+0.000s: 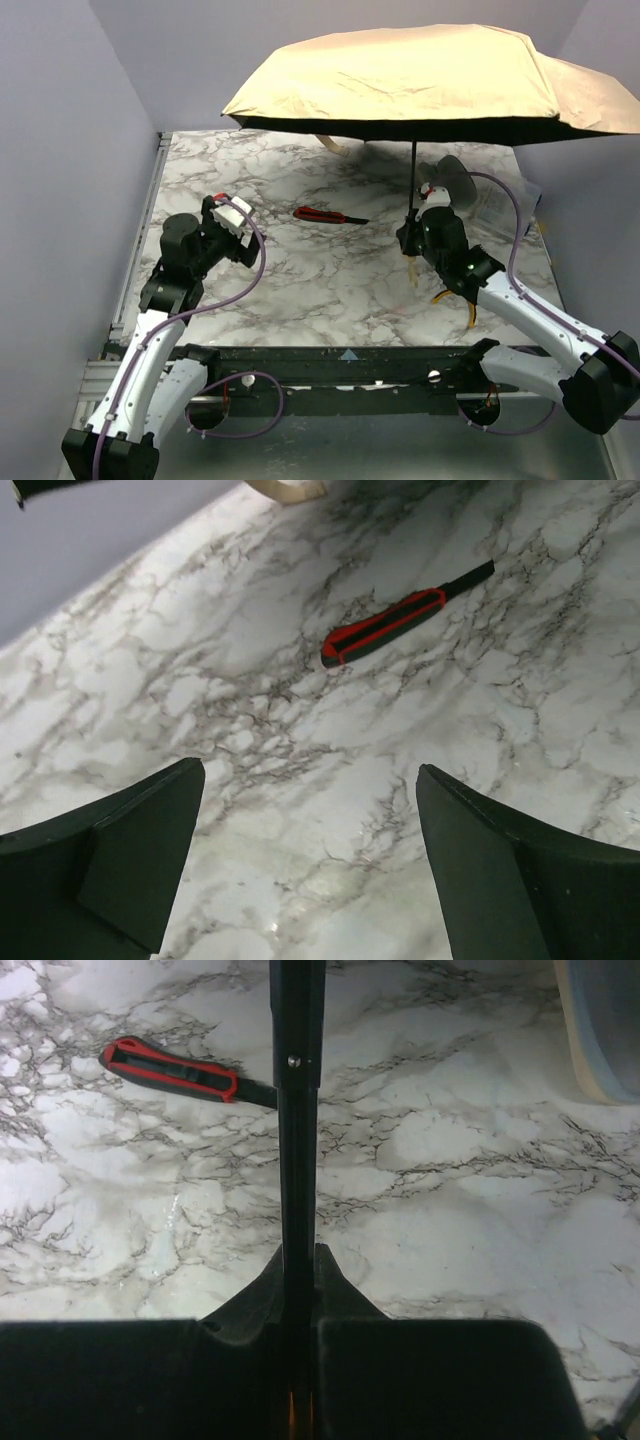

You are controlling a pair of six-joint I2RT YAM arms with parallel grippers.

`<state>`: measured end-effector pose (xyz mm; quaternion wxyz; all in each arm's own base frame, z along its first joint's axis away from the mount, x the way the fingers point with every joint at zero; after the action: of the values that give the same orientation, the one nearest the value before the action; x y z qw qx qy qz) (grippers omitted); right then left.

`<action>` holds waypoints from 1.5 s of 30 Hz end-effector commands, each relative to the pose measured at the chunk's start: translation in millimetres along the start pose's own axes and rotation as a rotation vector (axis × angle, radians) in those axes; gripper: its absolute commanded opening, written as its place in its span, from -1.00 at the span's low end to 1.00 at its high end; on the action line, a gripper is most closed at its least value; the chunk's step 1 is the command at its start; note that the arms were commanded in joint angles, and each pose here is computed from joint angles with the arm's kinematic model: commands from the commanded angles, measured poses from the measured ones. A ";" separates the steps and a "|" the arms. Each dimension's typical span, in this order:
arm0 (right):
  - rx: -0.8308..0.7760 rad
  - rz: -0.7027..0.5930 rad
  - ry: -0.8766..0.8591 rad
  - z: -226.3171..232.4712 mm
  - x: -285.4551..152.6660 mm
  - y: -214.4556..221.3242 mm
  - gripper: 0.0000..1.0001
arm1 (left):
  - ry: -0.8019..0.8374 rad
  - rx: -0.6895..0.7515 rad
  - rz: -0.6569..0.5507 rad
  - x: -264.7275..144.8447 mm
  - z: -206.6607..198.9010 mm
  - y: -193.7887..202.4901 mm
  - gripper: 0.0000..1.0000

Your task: Open the umbrella

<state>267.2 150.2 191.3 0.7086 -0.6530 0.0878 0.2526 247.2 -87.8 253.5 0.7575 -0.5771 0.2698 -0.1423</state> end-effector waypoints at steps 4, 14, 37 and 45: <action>0.007 -0.186 -0.009 -0.4 8.1 -13.8 -0.96 | -0.011 -0.278 0.050 -12.1 -6.9 24.2 0.79; 0.036 -0.158 -0.172 12.7 -0.2 17.8 -0.66 | -0.078 -0.524 -0.038 -26.0 5.4 21.0 0.79; -0.297 -0.197 -0.291 2.9 -38.6 33.6 0.75 | -0.317 -0.649 0.134 -17.1 67.8 30.5 0.80; -0.500 -0.205 -0.271 -3.0 -47.5 14.0 0.99 | -0.227 -0.604 0.188 -7.8 78.9 9.0 0.97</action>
<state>222.6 138.0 185.2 0.6095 -0.7368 -0.1129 0.2701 277.4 -16.8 248.5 0.5816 -0.7749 0.2314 0.0881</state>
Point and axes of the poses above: each gripper's point midway between its finger pads, its own x axis out along the fingers, its own z axis along the line the jaws close on, y = z × x, the point moved 4 cm from there along -x, back along the fingers, and after that the axes turned 2 degrees about -x, right-handed, at the moved point
